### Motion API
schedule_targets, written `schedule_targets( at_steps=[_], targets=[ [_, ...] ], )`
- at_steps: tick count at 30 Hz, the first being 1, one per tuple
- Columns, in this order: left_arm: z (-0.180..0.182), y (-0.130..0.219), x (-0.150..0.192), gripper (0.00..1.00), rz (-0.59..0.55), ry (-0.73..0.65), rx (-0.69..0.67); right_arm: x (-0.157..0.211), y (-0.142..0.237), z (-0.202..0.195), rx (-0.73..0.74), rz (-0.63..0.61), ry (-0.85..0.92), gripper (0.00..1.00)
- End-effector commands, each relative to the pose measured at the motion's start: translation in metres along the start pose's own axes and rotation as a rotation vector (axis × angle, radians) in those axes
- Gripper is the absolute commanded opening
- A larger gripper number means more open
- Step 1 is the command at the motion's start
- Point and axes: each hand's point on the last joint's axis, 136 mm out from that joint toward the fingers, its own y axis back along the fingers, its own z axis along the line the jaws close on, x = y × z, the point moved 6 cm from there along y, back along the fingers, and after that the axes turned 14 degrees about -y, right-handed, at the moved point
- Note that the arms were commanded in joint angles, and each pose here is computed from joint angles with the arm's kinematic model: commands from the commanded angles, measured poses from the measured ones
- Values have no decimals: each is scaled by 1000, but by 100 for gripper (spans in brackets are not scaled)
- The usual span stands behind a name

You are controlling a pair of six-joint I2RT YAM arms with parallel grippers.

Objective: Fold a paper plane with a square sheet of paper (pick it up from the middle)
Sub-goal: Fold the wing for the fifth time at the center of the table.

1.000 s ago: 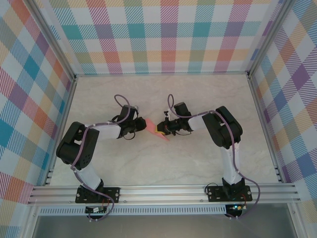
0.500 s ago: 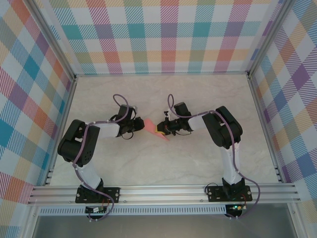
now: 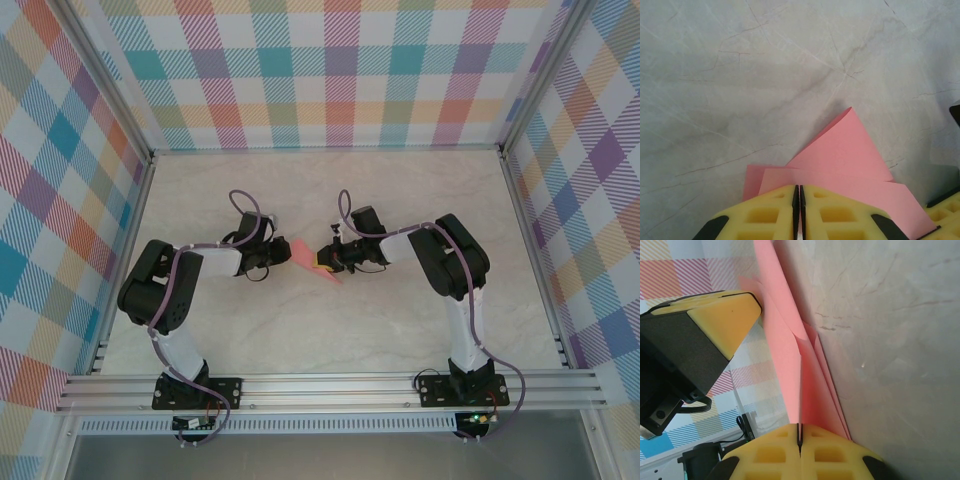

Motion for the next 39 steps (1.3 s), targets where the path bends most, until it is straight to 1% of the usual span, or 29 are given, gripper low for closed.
schedule_targets(
  at_steps=[1, 5, 9, 14, 20, 26, 32, 34, 39],
  targets=[
    [0, 9, -10, 16, -33, 33, 50, 3, -5, -80, 245, -50, -208, 0],
    [-22, 20, -23, 18, -86, 51, 188, 2, -5, -80, 246, -50, -207, 0],
    [-30, 18, -14, 19, -82, 65, 233, 3, -5, -80, 247, -50, -208, 0],
    [-25, 6, 2, 16, -44, 77, 205, 2, -5, -79, 246, -48, -203, 0],
    [-17, -6, 7, 14, -12, 90, 162, 2, -5, -78, 244, -47, -201, 0],
    [-6, -14, 14, 9, 42, 111, 70, 2, -3, -69, 229, -43, -177, 1],
    [0, -14, 21, 7, 78, 116, 29, 4, 7, -38, 197, -35, -77, 11],
    [0, -14, 23, 7, 88, 114, 25, 6, 12, -26, 186, -28, -37, 17],
    [0, -16, 25, 7, 103, 111, 23, 15, 22, -12, 184, -17, 34, 27]
  ],
)
